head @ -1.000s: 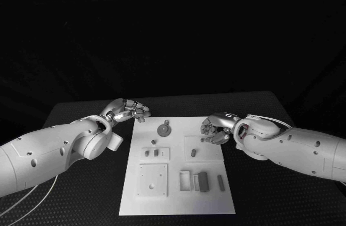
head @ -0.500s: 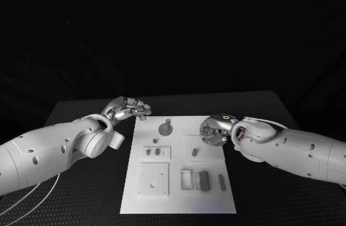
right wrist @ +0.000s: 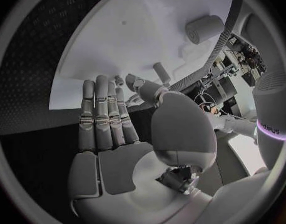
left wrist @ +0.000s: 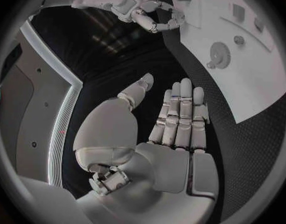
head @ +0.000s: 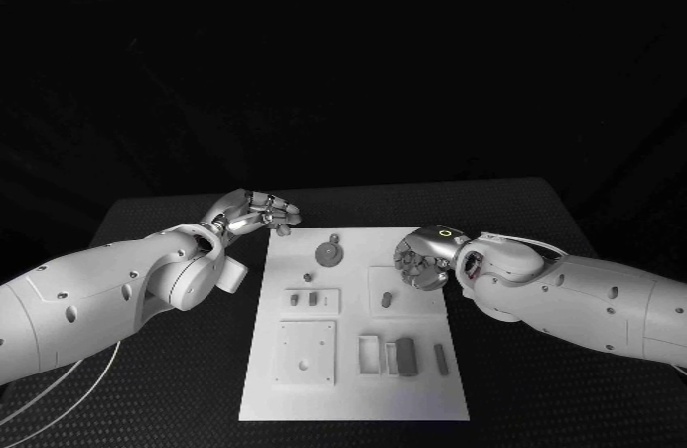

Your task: Assemble the parts on the task board

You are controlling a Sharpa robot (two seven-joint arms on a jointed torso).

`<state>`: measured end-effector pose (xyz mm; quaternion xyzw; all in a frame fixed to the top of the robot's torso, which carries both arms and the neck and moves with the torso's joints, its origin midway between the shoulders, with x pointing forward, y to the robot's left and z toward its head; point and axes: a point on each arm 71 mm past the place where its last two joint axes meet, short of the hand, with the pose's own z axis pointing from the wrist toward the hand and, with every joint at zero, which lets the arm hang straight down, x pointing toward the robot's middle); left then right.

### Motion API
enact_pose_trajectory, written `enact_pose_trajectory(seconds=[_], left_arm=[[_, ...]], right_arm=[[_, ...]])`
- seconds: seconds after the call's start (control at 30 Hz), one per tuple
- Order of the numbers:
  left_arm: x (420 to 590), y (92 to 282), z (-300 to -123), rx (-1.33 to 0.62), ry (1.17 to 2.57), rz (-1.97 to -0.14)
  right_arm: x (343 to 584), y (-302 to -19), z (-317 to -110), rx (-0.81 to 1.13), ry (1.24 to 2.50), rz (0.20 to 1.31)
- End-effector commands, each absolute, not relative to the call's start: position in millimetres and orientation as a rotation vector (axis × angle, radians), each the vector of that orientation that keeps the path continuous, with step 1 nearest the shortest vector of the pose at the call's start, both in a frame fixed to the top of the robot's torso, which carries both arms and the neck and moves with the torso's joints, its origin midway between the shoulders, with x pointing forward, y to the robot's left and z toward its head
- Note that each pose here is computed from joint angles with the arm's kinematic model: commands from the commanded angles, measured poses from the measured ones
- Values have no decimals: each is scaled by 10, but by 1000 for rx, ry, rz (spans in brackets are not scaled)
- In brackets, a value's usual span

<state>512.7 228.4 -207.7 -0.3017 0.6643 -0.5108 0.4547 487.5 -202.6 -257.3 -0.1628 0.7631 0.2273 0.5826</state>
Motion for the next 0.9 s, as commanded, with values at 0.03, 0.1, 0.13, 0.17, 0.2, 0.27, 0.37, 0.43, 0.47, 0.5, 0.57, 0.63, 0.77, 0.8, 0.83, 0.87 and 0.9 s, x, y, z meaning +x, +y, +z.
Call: enact_pose_trajectory(seconds=[0.03,0.1,0.13,0.17,0.2,0.27,0.37,0.43,0.47,0.5,0.57,0.63,0.77,0.8,0.83,0.87,0.9], left_arm=[[5124,2268,-2065,-745,1636,-1282],[5123,2269,-2066,-746,1639,-1284],[5122,2269,-2067,-747,1640,-1286],[5121,2268,-2068,-748,1642,-1286],[5121,2270,-2068,-748,1642,-1285],[5121,2273,-2068,-749,1641,-1283],[5119,2283,-2069,-751,1642,-1281],[5120,2283,-2069,-751,1642,-1281],[5120,2282,-2069,-751,1642,-1281],[5120,2283,-2069,-751,1642,-1280],[5121,2285,-2069,-751,1642,-1280],[5121,2284,-2069,-751,1642,-1280],[5120,2283,-2070,-751,1643,-1281],[5121,2284,-2070,-751,1643,-1281],[5120,2283,-2070,-751,1643,-1281],[5120,2283,-2070,-751,1644,-1280],[5120,2284,-2070,-752,1644,-1280]], right_arm=[[4832,-2021,-2674,-440,1805,484],[4826,-2016,-2692,-458,1803,468],[4824,-2013,-2699,-468,1803,461],[4820,-2011,-2709,-479,1802,451],[4816,-2011,-2718,-489,1802,443],[4805,-2017,-2741,-504,1800,426],[4782,-2012,-2785,-527,1805,409],[4769,-2002,-2806,-536,1807,405],[4762,-1996,-2818,-540,1808,405],[4757,-1991,-2827,-545,1807,402],[4752,-1981,-2838,-552,1804,397],[4748,-1976,-2846,-558,1803,394],[4741,-1970,-2852,-571,1798,386],[4739,-1968,-2851,-572,1796,385],[4736,-1965,-2852,-579,1792,383],[4729,-1958,-2855,-588,1790,380],[4723,-1953,-2856,-596,1784,377]])
